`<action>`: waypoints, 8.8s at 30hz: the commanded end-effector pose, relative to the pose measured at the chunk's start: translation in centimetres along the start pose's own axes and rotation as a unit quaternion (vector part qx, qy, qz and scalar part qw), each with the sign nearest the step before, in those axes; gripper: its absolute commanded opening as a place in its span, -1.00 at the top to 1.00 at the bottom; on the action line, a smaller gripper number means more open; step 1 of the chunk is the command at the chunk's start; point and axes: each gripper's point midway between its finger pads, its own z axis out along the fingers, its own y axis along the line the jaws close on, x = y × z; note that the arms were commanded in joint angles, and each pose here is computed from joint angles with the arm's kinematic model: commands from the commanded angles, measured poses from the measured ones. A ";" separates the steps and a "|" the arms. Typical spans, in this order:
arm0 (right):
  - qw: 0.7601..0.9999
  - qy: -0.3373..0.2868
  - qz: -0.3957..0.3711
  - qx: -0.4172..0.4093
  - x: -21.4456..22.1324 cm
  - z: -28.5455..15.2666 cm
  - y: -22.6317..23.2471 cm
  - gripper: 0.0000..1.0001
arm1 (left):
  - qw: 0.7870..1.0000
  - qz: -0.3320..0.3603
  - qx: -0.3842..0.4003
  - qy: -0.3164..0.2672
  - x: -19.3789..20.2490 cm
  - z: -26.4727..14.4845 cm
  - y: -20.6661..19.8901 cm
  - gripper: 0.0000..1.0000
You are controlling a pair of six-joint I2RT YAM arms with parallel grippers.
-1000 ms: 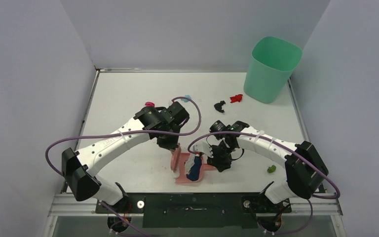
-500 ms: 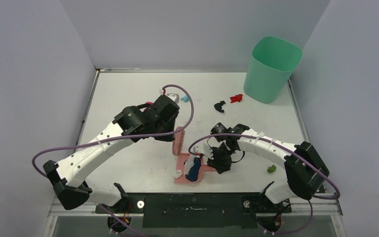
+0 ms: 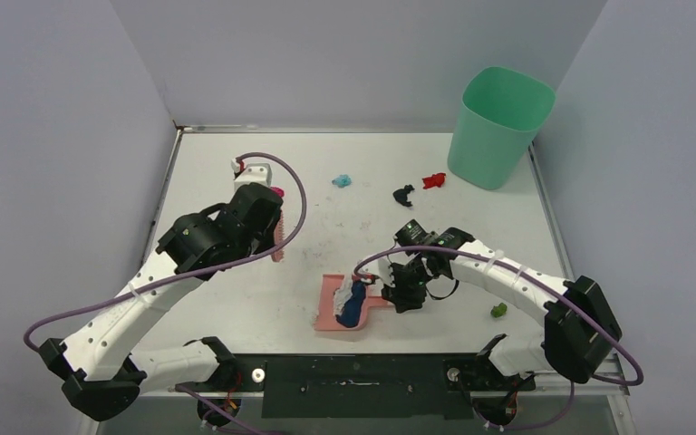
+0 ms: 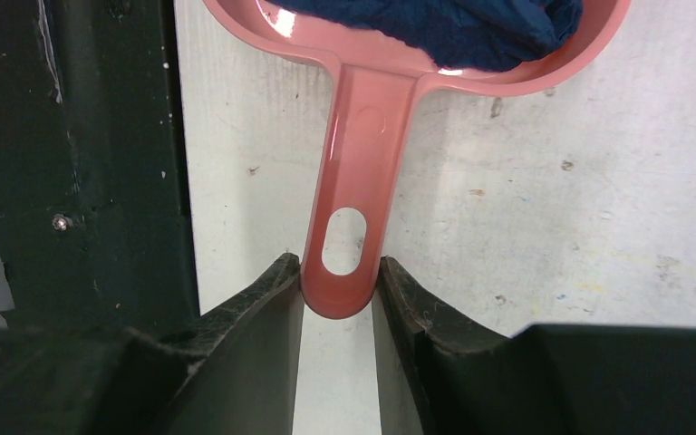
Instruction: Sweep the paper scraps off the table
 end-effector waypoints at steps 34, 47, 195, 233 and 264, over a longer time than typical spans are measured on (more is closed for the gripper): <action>0.999 0.049 -0.001 0.023 1.1 -1.4 -0.4 0.72 | 0.971 0.049 0.054 0.229 12.1 3.4 -1.0 1.00; 1.000 0.029 -0.007 0.008 -0.2 0.9 -1.0 0.72 | 0.961 -0.066 0.240 0.123 6.5 2.9 -9.7 1.00; 0.970 0.073 0.181 0.146 7.7 -5.6 -12.3 0.66 | 0.949 0.165 0.223 0.147 0.2 13.8 -19.8 1.00; 0.977 0.033 0.162 0.132 7.6 -4.7 -7.3 0.63 | 0.957 0.236 0.007 0.170 3.4 14.5 -10.1 1.00; 0.982 0.020 0.157 0.105 7.2 -2.9 -5.7 0.61 | 0.972 0.194 0.084 0.102 0.5 5.4 -11.2 1.00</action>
